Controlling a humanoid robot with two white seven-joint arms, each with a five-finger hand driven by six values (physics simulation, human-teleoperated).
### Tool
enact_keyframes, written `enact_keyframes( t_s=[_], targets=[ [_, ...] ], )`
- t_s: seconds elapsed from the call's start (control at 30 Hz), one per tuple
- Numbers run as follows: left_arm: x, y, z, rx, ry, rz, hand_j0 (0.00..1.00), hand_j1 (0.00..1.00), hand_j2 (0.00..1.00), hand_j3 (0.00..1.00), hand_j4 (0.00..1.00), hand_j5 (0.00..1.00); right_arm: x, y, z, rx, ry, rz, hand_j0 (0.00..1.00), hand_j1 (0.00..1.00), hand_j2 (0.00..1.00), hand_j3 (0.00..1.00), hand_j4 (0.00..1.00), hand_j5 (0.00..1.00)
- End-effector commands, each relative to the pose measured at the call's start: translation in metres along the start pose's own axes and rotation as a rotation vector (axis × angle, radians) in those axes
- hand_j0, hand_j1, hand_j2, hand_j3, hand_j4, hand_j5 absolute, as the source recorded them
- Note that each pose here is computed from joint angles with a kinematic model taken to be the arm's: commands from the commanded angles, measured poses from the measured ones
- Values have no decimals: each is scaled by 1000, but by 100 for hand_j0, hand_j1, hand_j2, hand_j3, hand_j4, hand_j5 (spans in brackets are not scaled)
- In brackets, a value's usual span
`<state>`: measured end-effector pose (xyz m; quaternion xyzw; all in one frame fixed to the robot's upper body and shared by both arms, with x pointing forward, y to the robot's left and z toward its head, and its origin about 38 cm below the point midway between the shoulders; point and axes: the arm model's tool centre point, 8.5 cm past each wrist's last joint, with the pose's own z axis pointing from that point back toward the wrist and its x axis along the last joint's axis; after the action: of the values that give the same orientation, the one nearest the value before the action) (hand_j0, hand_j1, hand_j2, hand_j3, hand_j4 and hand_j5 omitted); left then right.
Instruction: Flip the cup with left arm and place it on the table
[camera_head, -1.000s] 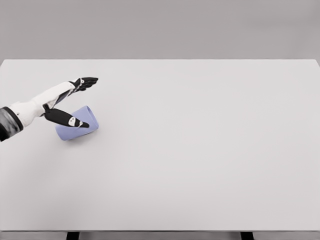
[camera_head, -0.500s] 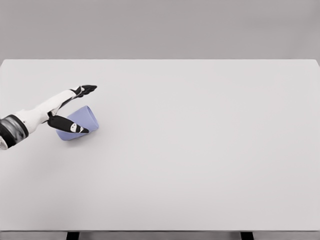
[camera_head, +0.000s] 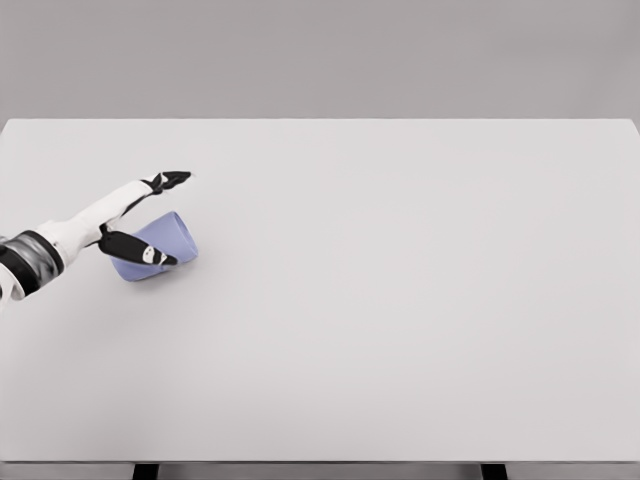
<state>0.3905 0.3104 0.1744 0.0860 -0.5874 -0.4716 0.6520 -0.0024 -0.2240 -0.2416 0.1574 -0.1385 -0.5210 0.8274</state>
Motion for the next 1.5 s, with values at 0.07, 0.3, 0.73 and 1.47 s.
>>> enact_keyframes(
  t_s=[0.07, 0.3, 0.73, 1.47],
  targets=[
    [-4, 2, 0, 27, 35, -4, 100, 100, 100, 100, 100, 100, 0, 0, 0, 1, 0, 1, 100, 100, 100, 100, 100, 100],
    [-12, -11, -3, 12, 103, -25, 100, 100, 100, 100, 100, 100, 0, 0, 0, 1, 0, 1, 100, 100, 100, 100, 100, 100],
    [-13, -16, -8, 0, 149, -30, 100, 100, 100, 100, 100, 100, 0, 0, 0, 1, 0, 1, 100, 100, 100, 100, 100, 100],
    [-11, -20, -15, 8, 179, -54, 83, 83, 83, 83, 83, 83, 0, 1, 0, 2, -1, 1, 100, 100, 100, 100, 100, 100]
  ],
)
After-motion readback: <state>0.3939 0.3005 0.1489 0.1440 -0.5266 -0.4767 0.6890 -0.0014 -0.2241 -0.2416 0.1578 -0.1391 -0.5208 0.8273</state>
